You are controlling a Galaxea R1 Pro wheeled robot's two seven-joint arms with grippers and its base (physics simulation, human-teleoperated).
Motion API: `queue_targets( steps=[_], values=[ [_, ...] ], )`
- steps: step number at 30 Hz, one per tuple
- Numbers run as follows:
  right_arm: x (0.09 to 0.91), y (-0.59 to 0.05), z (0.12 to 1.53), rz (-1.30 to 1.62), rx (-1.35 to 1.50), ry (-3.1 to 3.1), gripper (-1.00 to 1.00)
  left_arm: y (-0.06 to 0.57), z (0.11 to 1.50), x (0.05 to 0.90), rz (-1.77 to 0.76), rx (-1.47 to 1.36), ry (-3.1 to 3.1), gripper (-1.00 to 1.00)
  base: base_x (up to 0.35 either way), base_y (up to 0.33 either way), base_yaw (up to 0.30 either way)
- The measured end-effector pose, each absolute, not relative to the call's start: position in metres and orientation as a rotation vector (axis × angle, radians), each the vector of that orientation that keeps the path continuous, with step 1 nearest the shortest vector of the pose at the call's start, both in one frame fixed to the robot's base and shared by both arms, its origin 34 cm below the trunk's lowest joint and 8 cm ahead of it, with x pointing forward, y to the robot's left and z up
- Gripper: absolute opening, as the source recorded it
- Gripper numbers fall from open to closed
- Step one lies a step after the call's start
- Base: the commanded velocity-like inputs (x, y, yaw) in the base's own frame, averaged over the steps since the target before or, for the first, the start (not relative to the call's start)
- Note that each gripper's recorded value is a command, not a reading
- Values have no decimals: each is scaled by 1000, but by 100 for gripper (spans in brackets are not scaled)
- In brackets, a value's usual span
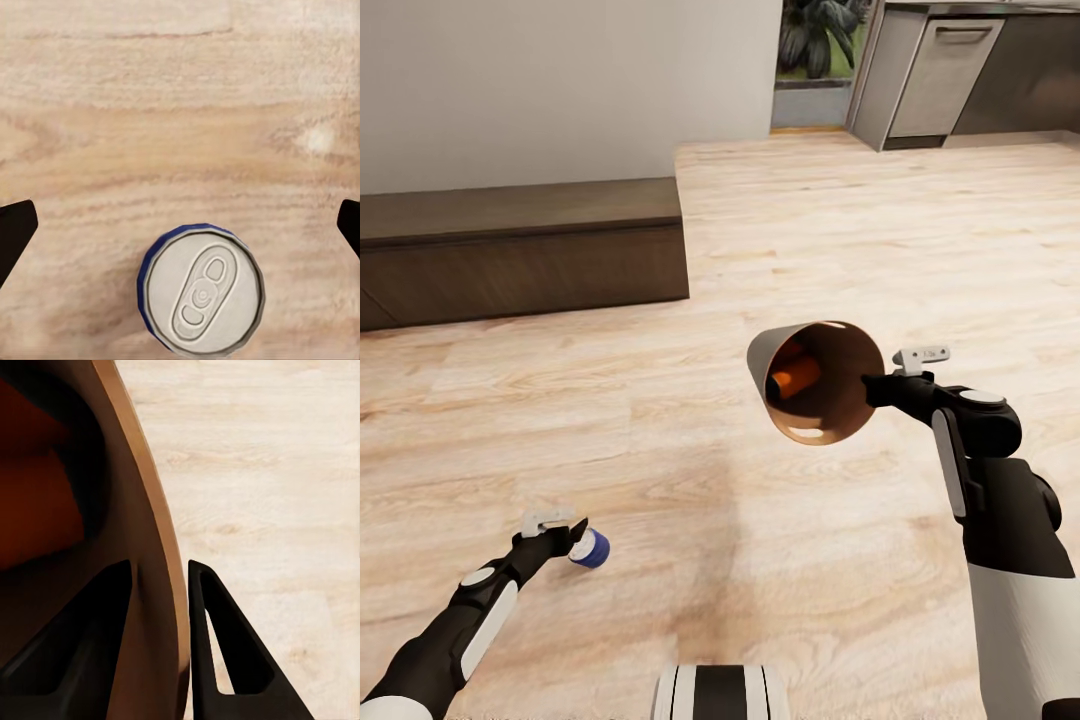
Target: Put the three can of soda from the living room inside the tash can in the kitchen.
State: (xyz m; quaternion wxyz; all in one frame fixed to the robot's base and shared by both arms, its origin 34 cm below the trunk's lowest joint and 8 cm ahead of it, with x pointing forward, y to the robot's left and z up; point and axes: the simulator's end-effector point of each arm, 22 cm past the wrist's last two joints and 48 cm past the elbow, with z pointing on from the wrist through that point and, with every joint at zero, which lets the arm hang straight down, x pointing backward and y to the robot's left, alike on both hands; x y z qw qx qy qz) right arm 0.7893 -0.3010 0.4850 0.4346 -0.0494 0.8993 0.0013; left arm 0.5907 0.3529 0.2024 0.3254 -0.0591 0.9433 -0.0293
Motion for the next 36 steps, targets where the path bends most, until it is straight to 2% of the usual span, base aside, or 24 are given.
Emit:
queue_targets(
  steps=[36],
  values=[
    [831, -295, 454, 9, -127, 2289, -100, 354, 137, 548, -61, -165, 2598, 100, 0, 0, 0]
  ],
)
